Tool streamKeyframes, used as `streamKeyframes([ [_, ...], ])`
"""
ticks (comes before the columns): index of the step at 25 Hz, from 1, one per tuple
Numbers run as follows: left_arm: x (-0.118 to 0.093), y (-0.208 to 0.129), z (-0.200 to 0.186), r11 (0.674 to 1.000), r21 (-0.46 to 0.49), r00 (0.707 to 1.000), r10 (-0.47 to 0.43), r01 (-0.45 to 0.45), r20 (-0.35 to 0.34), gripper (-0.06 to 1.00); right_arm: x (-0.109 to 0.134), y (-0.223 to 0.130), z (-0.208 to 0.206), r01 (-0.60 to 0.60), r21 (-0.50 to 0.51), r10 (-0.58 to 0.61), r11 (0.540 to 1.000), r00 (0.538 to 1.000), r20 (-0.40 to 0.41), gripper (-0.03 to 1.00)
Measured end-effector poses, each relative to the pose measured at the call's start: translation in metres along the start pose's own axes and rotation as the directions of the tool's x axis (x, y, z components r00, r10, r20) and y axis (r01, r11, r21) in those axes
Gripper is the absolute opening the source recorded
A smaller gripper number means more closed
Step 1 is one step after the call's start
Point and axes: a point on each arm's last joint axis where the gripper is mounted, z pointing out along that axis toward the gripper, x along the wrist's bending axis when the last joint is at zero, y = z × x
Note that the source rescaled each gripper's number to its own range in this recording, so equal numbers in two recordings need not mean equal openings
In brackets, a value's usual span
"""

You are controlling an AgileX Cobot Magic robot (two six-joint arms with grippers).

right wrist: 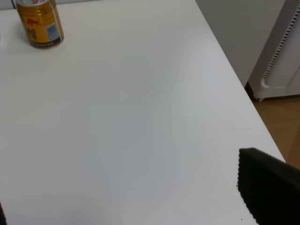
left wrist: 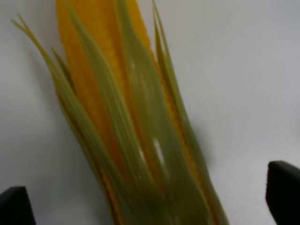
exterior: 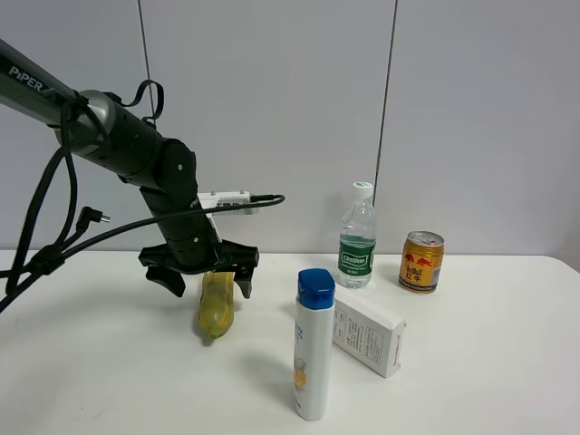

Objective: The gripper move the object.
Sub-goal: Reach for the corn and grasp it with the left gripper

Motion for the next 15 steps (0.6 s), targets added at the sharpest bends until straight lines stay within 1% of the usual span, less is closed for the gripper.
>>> streamKeyframes([
  [8,0.0071,-0.0005,0.0049,1.000,0.009,1.000,-0.008,0.008,-0.012,1.00,0.0000,0.0000,0.0000,0.000,0.000,0.000,1.000,1.000,0.000,1.00],
  [15,0.0076,-0.0018,0.0102,1.000,0.006,1.000,-0.007,0.007,-0.011,1.00,0.0000,0.0000,0.0000,0.000,0.000,0.000,1.000,1.000,0.000,1.00],
])
